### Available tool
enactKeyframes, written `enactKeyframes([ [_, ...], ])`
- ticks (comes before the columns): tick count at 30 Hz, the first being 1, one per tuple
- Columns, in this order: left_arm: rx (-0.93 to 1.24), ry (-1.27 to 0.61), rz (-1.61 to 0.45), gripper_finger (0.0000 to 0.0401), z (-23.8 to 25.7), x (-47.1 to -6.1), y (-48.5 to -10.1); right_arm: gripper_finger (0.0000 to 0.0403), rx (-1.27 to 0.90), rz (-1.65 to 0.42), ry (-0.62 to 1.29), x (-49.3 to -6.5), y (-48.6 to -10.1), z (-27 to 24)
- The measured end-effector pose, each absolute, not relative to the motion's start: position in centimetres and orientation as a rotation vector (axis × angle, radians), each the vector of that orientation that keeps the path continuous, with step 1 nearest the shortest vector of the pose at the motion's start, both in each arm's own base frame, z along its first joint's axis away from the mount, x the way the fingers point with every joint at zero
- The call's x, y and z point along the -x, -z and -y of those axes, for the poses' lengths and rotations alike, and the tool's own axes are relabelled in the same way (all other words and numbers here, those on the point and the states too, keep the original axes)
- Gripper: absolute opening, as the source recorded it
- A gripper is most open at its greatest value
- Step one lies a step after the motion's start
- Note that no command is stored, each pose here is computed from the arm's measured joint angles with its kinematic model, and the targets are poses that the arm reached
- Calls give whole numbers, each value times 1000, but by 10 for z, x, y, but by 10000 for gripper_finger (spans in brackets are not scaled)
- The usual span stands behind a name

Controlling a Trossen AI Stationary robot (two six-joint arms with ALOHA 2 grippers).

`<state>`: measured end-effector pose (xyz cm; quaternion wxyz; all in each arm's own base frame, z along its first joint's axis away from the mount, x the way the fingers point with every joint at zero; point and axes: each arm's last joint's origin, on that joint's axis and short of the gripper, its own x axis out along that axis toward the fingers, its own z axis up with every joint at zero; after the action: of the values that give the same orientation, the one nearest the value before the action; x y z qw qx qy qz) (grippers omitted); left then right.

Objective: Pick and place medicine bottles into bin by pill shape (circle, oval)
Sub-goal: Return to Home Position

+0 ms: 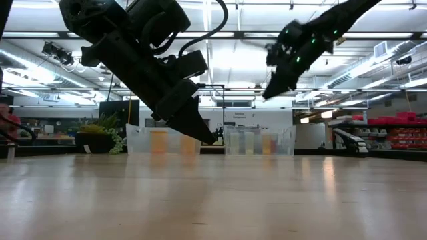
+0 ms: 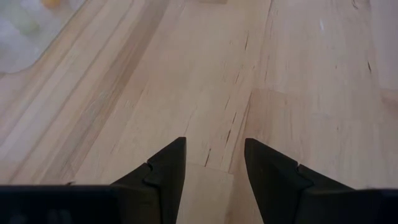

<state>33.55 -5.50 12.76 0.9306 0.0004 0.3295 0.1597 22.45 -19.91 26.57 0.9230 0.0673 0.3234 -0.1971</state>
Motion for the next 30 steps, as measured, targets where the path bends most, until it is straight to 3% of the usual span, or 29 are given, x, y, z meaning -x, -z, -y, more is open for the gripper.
enactKeyframes([
  [8,-1,-327,-675,172,55,-336,-128,166,-76,-435,281,-203,-287,157],
  [19,0,-327,-673,172,55,-336,-128,166,45,-150,190,-175,-250,102],
  [30,0,-327,-673,172,55,-336,-128,162,34,-18,97,-147,-215,67],
])
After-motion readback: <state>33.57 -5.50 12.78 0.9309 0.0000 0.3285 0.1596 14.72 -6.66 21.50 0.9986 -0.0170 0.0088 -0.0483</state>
